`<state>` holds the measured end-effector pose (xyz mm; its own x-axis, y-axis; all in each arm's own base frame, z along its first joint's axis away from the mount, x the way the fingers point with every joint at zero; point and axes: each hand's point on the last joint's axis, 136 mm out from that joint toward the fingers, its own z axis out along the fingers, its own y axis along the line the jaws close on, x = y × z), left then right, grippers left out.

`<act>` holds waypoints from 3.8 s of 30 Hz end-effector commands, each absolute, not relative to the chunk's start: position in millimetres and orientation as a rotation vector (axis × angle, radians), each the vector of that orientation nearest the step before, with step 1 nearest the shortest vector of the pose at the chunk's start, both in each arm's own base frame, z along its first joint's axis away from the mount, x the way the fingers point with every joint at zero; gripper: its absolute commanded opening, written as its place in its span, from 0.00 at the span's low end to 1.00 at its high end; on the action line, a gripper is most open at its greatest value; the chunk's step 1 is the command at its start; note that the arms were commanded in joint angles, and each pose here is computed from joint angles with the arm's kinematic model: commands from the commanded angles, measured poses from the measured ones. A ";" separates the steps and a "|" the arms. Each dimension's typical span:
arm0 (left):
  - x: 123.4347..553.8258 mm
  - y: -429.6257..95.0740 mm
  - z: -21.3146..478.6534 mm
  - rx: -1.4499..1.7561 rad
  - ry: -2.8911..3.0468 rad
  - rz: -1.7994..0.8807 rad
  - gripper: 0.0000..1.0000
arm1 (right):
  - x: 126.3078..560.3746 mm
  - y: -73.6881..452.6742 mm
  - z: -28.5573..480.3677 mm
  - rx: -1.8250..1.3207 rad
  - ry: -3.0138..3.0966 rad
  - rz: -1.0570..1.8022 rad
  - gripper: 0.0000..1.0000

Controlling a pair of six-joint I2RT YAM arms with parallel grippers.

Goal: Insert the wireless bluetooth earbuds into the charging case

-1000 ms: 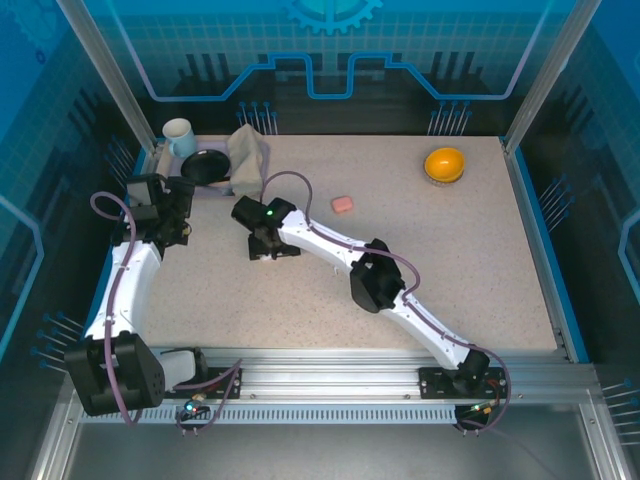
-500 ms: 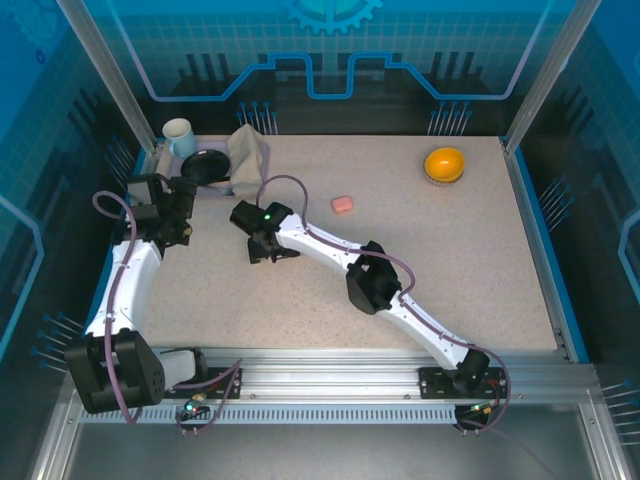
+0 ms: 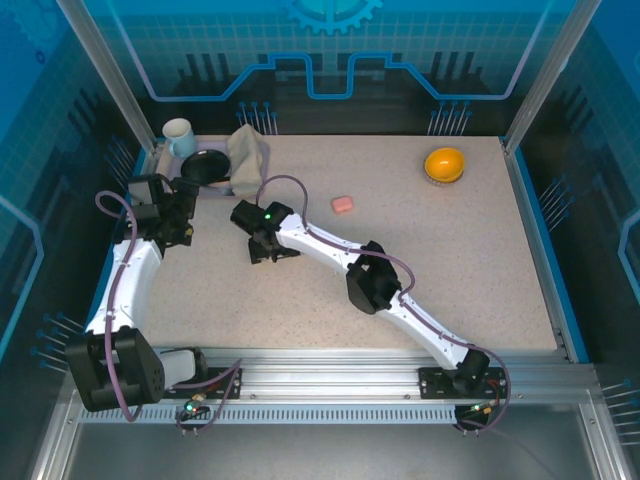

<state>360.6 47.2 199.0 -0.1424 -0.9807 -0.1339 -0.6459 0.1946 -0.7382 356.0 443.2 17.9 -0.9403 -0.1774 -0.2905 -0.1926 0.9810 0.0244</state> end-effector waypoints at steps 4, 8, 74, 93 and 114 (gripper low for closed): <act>362.5 45.3 194.2 -1.497 1.892 -0.730 0.99 | 379.3 421.7 -25.3 -0.233 2.827 -0.052 0.79; 363.4 43.5 192.8 -1.490 1.902 -0.736 0.99 | 386.1 420.4 -24.8 -0.217 2.810 -0.055 0.78; 393.7 10.0 170.5 -1.255 2.176 -0.776 0.99 | 398.1 429.7 16.1 -0.701 2.708 0.046 0.83; 391.5 7.0 168.1 -1.256 2.172 -0.800 0.99 | 393.6 431.3 4.5 -0.664 2.753 0.070 0.67; 385.8 -13.8 160.0 -1.205 2.231 -0.883 0.99 | 395.7 369.2 63.4 -0.309 2.806 -0.002 0.46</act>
